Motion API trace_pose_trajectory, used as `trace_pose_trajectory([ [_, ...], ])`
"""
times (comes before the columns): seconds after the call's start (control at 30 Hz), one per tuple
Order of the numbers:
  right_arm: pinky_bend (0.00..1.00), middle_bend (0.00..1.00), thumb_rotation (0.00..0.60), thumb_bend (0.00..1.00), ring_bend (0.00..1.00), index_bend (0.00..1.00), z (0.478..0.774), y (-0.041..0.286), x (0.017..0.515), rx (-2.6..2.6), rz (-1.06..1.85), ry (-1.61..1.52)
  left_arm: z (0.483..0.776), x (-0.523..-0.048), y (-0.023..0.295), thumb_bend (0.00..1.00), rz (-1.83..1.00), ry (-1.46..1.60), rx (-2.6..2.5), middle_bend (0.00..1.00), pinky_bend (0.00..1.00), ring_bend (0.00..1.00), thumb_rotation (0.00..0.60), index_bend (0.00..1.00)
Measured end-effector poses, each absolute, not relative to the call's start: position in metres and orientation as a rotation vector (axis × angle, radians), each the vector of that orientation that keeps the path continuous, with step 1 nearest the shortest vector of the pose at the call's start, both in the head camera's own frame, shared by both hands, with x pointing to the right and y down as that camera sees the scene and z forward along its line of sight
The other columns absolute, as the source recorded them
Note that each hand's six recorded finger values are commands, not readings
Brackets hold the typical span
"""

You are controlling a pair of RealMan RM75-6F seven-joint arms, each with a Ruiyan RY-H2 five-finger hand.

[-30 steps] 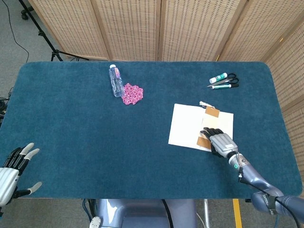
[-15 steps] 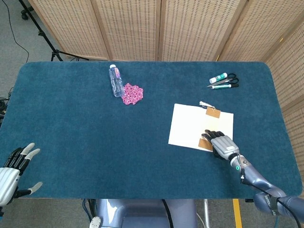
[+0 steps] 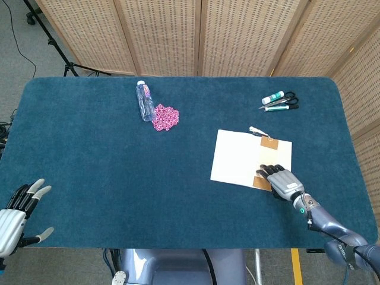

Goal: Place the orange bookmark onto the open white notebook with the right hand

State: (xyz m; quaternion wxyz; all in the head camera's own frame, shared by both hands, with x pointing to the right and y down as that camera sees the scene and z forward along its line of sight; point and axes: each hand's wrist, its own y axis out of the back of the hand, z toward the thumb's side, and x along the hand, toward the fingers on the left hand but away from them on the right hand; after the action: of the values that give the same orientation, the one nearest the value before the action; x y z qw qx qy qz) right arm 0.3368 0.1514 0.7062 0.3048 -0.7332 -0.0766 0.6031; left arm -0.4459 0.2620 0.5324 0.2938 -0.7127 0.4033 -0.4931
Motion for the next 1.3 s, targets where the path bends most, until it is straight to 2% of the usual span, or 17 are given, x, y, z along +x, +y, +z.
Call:
trace_pose_trajectory([
  [0.53,0.07,0.08,0.600,1.00,0.00,0.10,0.702,0.146,0.342,-1.864,1.577,-0.106,0.534,-0.444,0.263,0.18,-1.318,1.066,-1.901,0.00,0.00,0.00,0.600,0.00],
  [1.3,0.07,0.10,0.600,1.00,0.00,0.12,0.709,0.144,0.320,-1.840,1.524,-0.051,0.534,-0.448,0.263,0.18,-1.326,1.079,-1.895,0.00,0.00,0.00,0.600,0.00],
])
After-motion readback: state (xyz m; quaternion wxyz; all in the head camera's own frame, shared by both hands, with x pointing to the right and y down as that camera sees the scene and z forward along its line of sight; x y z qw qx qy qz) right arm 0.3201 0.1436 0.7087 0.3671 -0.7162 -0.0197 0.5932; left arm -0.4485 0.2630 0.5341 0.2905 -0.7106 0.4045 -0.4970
